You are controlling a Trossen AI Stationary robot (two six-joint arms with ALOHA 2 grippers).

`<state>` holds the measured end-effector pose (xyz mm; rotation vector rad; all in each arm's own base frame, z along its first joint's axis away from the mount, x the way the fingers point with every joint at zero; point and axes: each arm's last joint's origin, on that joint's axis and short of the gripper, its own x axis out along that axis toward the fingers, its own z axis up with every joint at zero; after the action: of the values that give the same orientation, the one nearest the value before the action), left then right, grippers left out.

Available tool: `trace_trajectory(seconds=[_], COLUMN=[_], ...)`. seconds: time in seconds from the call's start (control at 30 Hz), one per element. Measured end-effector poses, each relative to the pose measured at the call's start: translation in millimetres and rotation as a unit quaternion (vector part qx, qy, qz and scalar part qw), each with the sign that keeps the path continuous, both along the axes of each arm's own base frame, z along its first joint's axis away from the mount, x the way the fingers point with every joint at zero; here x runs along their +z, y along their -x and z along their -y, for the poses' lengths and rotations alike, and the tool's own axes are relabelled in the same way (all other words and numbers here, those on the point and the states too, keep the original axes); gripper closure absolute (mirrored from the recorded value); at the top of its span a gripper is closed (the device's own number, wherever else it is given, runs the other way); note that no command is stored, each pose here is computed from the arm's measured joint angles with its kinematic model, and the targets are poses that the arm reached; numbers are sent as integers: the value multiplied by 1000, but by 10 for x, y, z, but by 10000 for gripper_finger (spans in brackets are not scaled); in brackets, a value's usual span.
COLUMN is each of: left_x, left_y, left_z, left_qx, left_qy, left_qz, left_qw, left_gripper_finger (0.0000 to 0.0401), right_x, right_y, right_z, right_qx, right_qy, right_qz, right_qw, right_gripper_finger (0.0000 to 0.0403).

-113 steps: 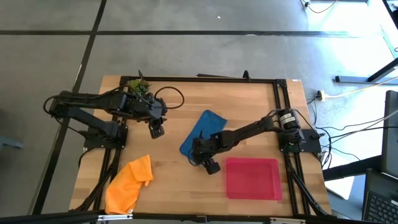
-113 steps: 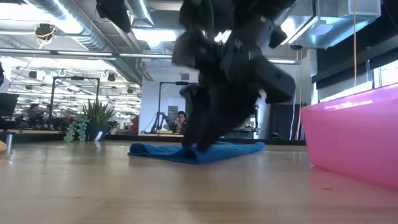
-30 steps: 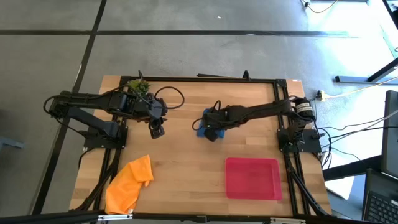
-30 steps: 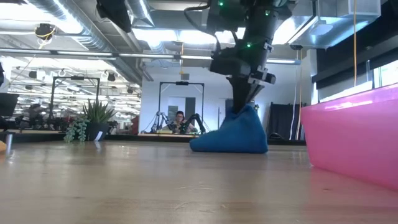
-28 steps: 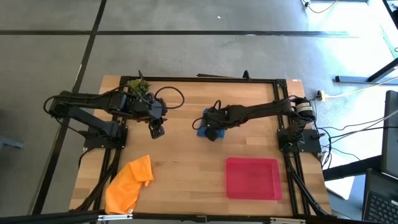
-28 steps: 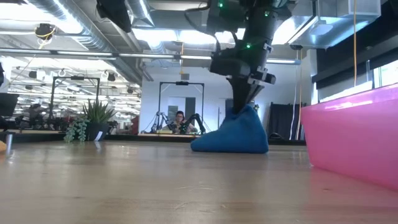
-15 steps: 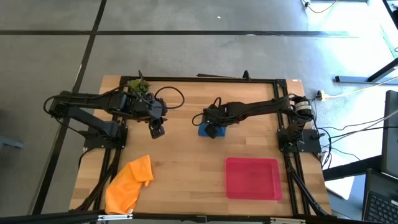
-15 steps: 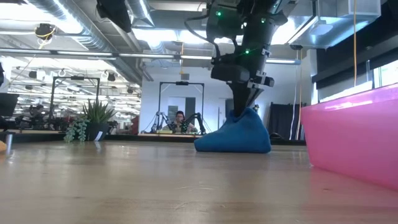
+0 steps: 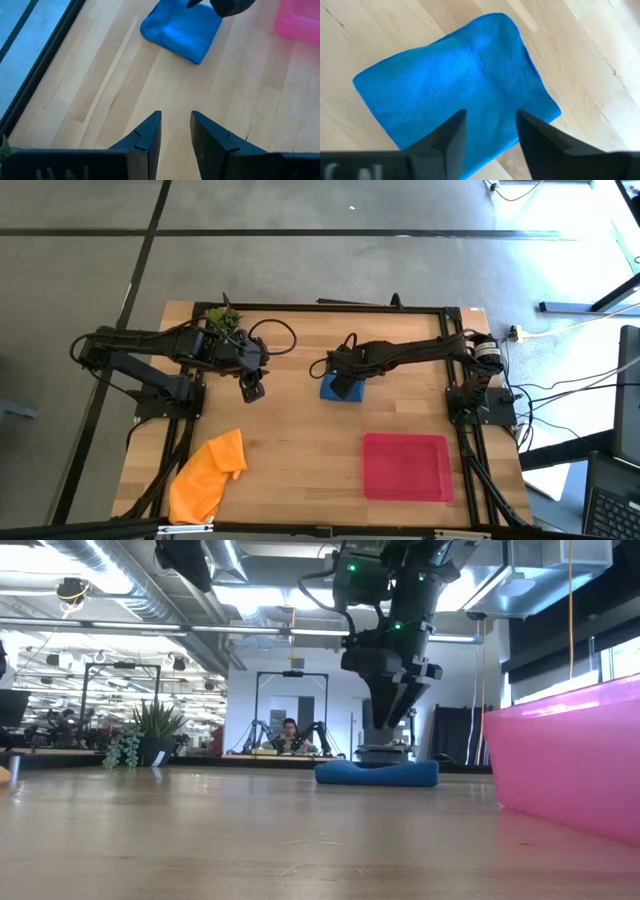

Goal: Roll microfiber towels into tight, uniform cylinder then place into a basket
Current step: Fold the blue microfiber towel, then roll the blue microfiber towel

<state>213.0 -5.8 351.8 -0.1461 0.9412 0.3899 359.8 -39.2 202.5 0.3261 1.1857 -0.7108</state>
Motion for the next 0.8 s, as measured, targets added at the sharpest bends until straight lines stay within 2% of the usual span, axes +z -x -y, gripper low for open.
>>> trace_trajectory(seconds=[0.1, 0.17, 0.3, 0.43, 0.57, 0.8], left_x=[0, 0, 0, 0, 0, -17], left_y=[0, 0, 0, 0, -1, -30], left_z=[-1, 0, 0, -1, 0, 1], left_qx=[0, 7, 26, 43, 52, 54], left_qy=[0, 4, 17, 27, 34, 33], left_qz=[0, 2, 9, 14, 17, 13], left_qw=[1000, 1000, 999, 999, 998, 998], left_gripper_finger=[305, 305, 305, 305, 305, 305], right_x=[86, 164, 239, 132, -3, -231], right_y=[-16, -27, -52, -6, 29, 72], right_z=[-1, -12, -62, -190, -278, -285], right_qx=[-7, 16, 114, 229, 297, 316], right_qy=[-6, -23, -89, -133, -127, -116], right_qz=[1, -8, -13, -37, -52, -43], right_qw=[1000, 1000, 989, 963, 945, 941], right_gripper_finger=[202, 196, 193, 193, 193, 192])
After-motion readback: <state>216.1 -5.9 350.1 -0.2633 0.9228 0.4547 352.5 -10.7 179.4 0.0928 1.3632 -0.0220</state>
